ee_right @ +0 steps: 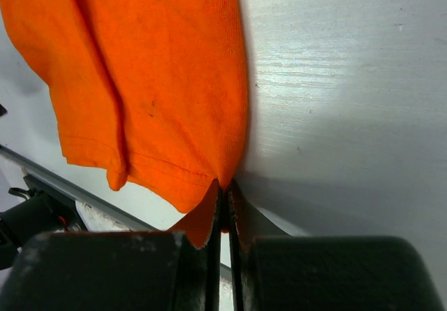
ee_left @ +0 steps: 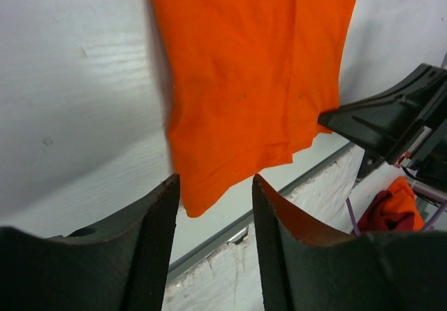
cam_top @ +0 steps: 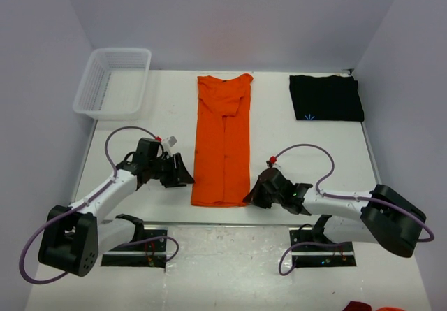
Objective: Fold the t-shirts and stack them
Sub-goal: Rotate the tshirt 90 degrees
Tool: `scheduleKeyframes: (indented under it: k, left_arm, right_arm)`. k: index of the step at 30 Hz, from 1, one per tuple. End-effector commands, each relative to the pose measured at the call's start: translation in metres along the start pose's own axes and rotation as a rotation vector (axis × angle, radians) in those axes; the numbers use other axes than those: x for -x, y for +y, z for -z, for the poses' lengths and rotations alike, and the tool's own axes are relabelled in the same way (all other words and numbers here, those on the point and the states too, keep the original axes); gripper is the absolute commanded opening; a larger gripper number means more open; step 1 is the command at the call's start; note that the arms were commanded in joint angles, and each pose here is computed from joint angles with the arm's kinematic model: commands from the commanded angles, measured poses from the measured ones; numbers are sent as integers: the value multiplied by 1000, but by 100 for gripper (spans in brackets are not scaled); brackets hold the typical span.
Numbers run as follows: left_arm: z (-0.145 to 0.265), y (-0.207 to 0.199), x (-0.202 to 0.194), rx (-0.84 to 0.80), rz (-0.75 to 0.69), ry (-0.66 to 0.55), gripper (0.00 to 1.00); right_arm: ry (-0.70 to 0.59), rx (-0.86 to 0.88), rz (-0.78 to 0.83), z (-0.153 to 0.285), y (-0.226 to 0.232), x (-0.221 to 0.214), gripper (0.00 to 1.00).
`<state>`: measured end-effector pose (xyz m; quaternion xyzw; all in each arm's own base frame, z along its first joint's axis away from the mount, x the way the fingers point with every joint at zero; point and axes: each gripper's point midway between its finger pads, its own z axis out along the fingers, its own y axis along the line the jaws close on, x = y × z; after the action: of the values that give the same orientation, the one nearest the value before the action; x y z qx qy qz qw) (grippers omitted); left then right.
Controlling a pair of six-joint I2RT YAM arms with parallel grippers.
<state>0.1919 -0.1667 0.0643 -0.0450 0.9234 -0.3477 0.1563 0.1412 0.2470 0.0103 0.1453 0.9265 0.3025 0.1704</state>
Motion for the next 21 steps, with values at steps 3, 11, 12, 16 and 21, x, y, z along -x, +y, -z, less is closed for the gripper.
scheduleKeyframes:
  k: [3, 11, 12, 16, 21]
  left_arm:
    - [-4, -14, -25, -112, 48, 58, 54]
    - [-11, -13, -38, -126, 50, 99, 56]
    - [-12, -12, -39, -119, 53, 98, 56]
    - [-17, 0, -49, -61, 59, 113, 54]
    - [-23, 13, -64, 4, 88, 152, 51]
  right_arm:
    - [3, -143, 23, -2, -33, -3, 0]
    - [2, -153, 28, -2, -38, -4, 0]
    - [1, -152, 27, -1, -38, -4, 0]
    - [-9, -143, 27, 1, -36, -2, 0]
    - [-23, -130, 25, 4, -35, 0, 0]
